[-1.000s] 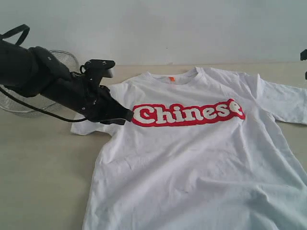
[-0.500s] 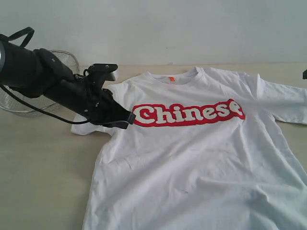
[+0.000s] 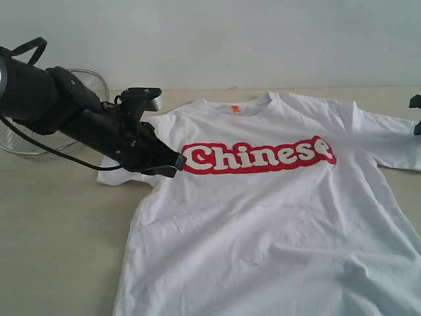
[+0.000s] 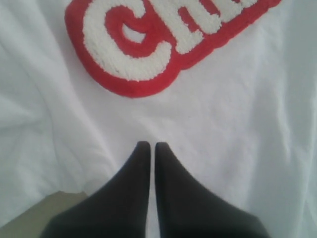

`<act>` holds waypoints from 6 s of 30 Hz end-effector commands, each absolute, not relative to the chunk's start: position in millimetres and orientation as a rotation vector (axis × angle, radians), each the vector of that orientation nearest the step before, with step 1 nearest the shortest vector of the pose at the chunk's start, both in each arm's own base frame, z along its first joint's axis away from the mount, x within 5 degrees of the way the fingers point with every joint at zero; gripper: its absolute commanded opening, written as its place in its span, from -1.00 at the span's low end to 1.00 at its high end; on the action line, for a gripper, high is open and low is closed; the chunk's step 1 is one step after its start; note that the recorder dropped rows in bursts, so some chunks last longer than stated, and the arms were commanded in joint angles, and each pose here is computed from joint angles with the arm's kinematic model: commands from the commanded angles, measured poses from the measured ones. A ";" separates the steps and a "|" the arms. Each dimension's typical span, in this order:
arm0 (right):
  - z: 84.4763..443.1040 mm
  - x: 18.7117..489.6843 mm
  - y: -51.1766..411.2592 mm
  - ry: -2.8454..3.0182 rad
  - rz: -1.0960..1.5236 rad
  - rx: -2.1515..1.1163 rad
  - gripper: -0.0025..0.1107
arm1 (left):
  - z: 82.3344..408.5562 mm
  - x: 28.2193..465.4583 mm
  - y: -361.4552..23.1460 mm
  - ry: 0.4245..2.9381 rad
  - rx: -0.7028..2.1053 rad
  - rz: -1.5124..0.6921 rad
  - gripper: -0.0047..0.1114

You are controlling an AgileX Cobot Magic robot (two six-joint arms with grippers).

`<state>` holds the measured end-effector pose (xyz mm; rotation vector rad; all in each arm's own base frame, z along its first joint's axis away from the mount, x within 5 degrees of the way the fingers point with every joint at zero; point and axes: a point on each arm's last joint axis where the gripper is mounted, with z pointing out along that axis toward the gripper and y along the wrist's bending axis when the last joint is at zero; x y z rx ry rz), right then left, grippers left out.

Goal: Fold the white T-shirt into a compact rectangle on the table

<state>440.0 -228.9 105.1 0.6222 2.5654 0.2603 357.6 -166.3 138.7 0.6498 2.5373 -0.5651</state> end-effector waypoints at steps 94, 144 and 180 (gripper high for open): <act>202.7 433.1 109.6 2.703 0.704 -0.890 -0.96 | 153.3 383.4 -80.4 2.542 0.370 -0.266 -0.84; 201.8 430.8 109.1 2.707 0.689 -0.953 -0.96 | 125.2 396.1 -52.2 2.658 0.221 -0.323 0.14; 201.6 430.7 108.8 2.706 0.684 -0.961 -0.96 | 115.4 418.0 -74.0 2.604 0.222 -0.388 -0.84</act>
